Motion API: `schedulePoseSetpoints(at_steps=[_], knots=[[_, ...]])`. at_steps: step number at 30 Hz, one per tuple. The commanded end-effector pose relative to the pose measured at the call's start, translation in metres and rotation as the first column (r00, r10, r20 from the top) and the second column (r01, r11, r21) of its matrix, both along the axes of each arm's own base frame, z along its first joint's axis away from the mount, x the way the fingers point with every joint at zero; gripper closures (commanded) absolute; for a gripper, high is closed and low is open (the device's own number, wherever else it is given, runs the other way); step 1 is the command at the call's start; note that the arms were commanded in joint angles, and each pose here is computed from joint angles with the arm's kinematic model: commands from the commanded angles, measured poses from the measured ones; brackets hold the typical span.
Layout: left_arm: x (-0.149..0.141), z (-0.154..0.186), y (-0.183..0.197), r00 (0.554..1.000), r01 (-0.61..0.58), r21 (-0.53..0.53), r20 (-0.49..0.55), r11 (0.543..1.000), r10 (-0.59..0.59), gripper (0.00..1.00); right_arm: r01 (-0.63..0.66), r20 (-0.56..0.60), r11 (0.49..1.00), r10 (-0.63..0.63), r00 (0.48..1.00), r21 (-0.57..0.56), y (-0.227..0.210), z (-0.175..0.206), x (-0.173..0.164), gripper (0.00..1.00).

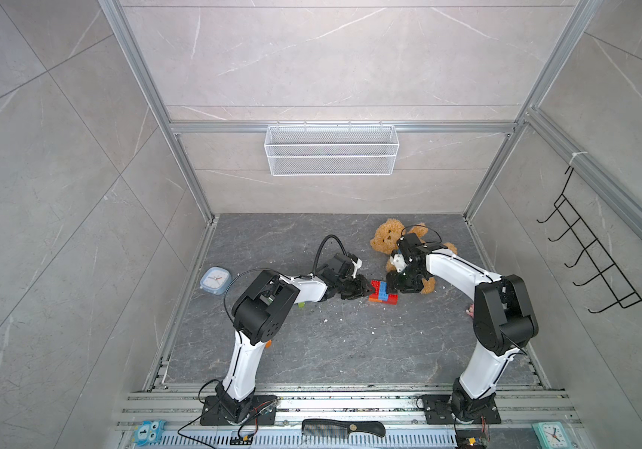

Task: Assemble a rectangle with lego
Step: Move the lego brick at the center of the board.

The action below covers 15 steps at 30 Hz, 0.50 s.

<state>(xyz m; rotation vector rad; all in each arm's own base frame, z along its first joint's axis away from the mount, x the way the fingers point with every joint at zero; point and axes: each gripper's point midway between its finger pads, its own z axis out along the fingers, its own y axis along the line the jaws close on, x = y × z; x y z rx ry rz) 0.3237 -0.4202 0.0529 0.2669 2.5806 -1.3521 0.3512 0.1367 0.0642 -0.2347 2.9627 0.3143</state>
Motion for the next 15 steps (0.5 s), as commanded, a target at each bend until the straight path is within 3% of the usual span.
schedulePoseSetpoints(at_steps=[1, 9, 15], knots=[[-0.018, 0.016, -0.015, 0.998, 0.056, -0.063, -0.015, 0.996, -0.057, 0.68, -0.029, 0.048, 0.999, 0.028, 0.998, 0.030, 0.009, 0.023, 0.004, 0.36], [-0.015, 0.033, -0.013, 0.999, 0.045, -0.097, 0.000, 0.994, -0.045, 0.64, 0.010, 0.097, 0.999, -0.014, 0.995, 0.037, 0.007, 0.046, 0.008, 0.34], [-0.004, 0.053, 0.031, 0.998, -0.029, -0.061, 0.052, 0.998, 0.032, 0.52, 0.121, 0.172, 0.974, -0.155, 0.973, 0.193, 0.028, 0.083, 0.007, 0.35]])
